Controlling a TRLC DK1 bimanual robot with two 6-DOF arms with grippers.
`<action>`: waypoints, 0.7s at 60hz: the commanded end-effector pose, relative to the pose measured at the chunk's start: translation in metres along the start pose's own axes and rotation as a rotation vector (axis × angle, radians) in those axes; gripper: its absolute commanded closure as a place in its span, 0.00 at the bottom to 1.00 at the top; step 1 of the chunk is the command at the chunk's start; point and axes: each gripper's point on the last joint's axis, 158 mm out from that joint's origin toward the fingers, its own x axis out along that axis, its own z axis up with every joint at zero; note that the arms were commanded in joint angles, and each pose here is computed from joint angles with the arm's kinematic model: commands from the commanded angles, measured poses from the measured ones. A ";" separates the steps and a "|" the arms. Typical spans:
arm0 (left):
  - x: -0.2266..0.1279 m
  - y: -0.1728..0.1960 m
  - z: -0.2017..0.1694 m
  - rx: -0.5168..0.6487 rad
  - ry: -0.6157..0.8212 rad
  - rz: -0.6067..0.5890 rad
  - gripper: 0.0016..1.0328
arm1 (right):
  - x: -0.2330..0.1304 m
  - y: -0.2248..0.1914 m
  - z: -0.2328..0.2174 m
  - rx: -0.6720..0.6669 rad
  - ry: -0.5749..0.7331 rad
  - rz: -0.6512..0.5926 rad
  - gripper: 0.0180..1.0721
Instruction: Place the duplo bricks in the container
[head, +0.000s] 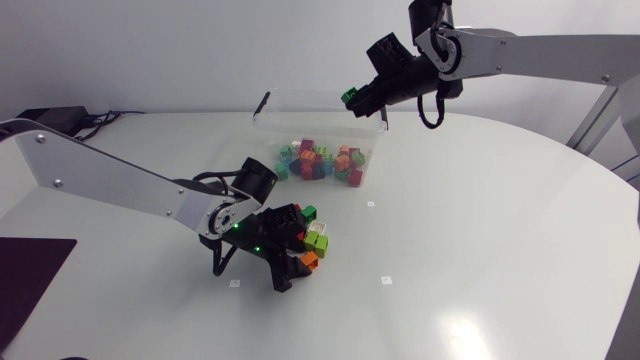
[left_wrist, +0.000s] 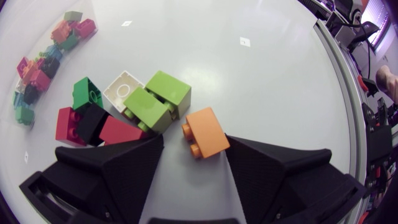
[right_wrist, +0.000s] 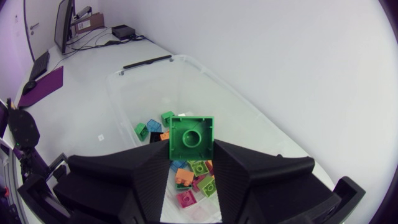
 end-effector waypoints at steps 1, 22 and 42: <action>0.000 -0.009 -0.003 -0.030 0.002 -0.006 0.38 | 0.011 -0.002 0.009 0.024 -0.020 -0.008 0.69; 0.003 -0.006 0.000 -0.063 -0.003 0.021 0.54 | 0.042 -0.004 0.013 0.021 -0.014 -0.034 0.16; 0.004 -0.011 0.002 -0.059 0.003 0.028 0.63 | -0.023 -0.006 0.027 0.014 -0.058 -0.060 0.06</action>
